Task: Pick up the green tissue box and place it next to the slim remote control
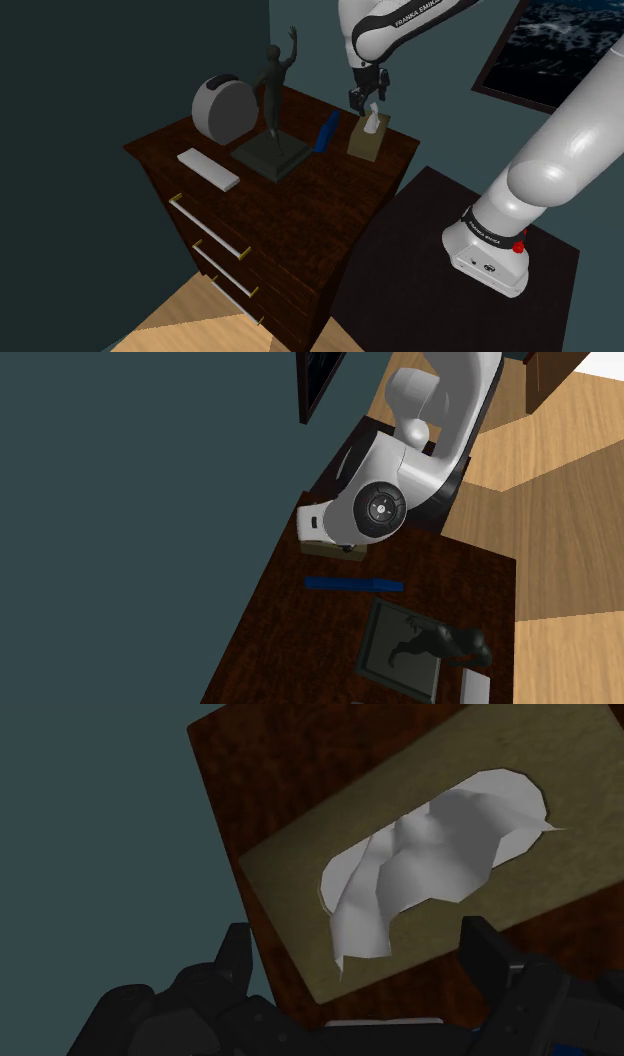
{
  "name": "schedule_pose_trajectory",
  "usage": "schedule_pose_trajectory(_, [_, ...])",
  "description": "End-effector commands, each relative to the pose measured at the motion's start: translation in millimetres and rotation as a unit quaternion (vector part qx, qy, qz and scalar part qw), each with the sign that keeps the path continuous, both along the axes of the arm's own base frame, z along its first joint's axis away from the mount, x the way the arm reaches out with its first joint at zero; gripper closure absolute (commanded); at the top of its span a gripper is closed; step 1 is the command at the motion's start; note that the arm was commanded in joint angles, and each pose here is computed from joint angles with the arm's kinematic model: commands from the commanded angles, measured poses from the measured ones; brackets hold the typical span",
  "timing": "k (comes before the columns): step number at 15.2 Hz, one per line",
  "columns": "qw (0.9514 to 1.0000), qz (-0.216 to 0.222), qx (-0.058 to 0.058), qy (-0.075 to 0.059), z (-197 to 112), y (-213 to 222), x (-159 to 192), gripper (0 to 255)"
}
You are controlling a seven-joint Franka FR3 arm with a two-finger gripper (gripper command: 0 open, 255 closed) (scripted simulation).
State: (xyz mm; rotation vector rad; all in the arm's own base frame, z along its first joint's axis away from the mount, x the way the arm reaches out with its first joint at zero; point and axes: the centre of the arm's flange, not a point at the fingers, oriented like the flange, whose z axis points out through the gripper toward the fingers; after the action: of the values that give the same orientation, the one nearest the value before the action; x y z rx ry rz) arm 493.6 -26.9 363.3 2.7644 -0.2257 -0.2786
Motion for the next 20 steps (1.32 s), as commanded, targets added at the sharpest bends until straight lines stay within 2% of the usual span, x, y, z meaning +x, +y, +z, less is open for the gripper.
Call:
schedule_pose_trajectory(1, [1.0000,0.000,0.000,0.000,-4,-1,-1,0])
schedule_pose_trajectory(7, [1.0000,0.000,0.000,0.000,-4,-1,-1,0])
schedule_pose_trajectory(8, [1.0000,0.000,0.000,0.000,-4,-1,-1,255])
schedule_pose_trajectory(17, [1.0000,0.000,0.000,0.000,-4,-1,-1,255])
schedule_pose_trajectory(20, [1.0000,0.000,0.000,0.000,12,-1,-1,255])
